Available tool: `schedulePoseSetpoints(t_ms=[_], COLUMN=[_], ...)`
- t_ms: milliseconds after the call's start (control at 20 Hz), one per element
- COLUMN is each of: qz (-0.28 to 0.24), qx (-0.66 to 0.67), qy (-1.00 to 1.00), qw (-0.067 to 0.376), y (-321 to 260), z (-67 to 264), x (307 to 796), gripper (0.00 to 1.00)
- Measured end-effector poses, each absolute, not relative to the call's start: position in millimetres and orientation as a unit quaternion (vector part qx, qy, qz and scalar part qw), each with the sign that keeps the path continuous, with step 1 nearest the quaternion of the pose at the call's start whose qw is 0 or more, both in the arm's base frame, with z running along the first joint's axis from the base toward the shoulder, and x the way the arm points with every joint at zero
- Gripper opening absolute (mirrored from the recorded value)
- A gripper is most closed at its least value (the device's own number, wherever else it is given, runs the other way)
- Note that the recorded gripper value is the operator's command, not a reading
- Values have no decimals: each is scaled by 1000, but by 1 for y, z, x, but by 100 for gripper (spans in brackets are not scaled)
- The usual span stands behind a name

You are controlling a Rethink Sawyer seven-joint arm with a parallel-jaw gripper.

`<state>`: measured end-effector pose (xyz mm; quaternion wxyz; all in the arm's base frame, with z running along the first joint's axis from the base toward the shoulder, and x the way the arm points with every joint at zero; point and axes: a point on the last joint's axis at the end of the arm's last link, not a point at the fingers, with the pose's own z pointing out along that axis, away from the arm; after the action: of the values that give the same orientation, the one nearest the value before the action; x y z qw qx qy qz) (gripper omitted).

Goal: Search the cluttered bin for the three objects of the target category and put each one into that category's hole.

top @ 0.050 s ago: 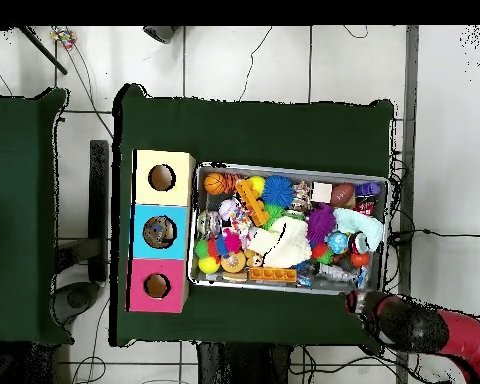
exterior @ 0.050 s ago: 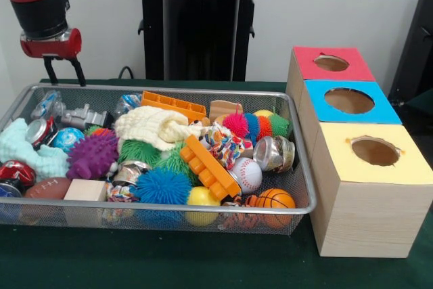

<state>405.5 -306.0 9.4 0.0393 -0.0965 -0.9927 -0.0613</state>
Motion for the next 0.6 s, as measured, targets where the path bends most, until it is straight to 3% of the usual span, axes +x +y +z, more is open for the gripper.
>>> schedulePoseSetpoints(t_ms=[600], qz=[-60], qx=[-84], qy=[-993], qw=[55], y=[-301], z=[9], x=[411], gripper=[100])
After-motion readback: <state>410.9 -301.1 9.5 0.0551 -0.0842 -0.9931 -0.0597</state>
